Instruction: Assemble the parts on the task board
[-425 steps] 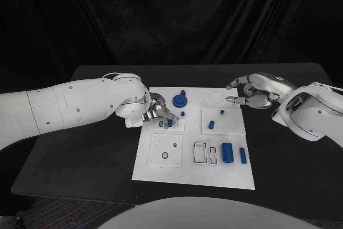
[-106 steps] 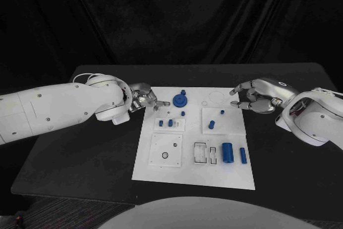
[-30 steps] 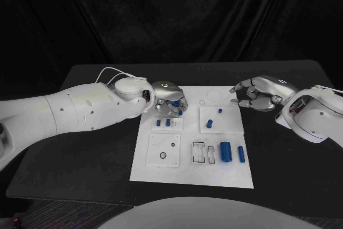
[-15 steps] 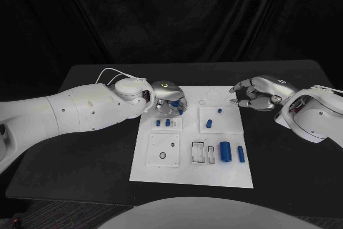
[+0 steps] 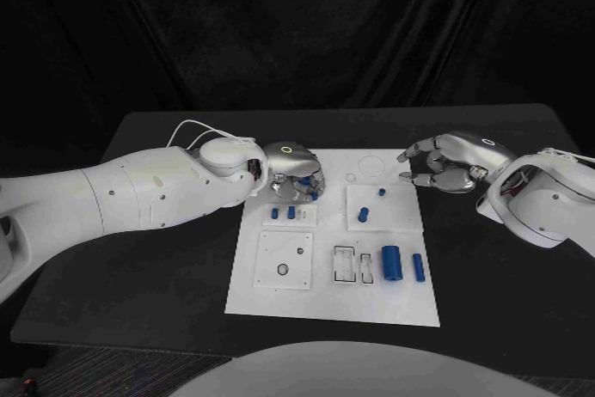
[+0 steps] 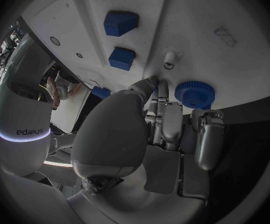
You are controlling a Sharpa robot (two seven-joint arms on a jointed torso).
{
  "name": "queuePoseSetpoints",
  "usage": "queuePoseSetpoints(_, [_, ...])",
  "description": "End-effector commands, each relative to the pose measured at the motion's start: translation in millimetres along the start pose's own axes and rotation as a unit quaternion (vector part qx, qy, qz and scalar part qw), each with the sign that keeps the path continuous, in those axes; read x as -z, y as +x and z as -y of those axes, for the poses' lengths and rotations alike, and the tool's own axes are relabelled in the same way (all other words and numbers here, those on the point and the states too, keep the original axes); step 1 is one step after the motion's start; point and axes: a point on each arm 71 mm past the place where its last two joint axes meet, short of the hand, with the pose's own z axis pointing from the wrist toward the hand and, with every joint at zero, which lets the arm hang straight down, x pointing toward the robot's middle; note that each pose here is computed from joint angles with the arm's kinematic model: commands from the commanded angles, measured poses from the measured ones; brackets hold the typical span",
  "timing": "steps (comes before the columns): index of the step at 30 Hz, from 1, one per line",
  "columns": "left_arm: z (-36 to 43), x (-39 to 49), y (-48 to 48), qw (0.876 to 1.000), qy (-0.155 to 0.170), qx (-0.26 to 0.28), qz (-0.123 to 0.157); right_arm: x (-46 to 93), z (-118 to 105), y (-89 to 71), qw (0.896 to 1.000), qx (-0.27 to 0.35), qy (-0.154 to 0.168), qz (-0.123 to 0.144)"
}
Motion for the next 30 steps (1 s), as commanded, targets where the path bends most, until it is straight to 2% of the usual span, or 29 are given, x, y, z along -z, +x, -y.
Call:
queuePoseSetpoints(1, [4.4,0.1,2.3,1.0,0.023,-0.003,0.005,0.2,0.4,1.3,1.0,0.002,0.003,-0.004])
queuePoseSetpoints(7, [4.6,3.3,0.9,0.999,0.028,-0.008,0.019,0.7,0.7,1.2,1.0,0.002,0.003,-0.004])
queuePoseSetpoints(12, [3.2,9.4,-0.6,0.999,0.026,-0.012,0.034,1.5,1.3,0.9,1.0,0.002,0.004,-0.003])
queuePoseSetpoints(17, [1.3,19.1,-2.9,0.999,0.017,-0.013,0.044,2.1,2.2,0.8,1.0,0.002,0.006,-0.004])
queuePoseSetpoints(24, [-3.7,36.2,-11.1,0.999,0.001,-0.015,0.047,2.5,3.3,0.8,1.0,0.002,0.009,-0.006])
queuePoseSetpoints(30, [-12.7,48.1,-18.5,0.998,-0.02,0.002,0.052,2.2,4.1,1.5,1.0,0.002,0.011,-0.008])
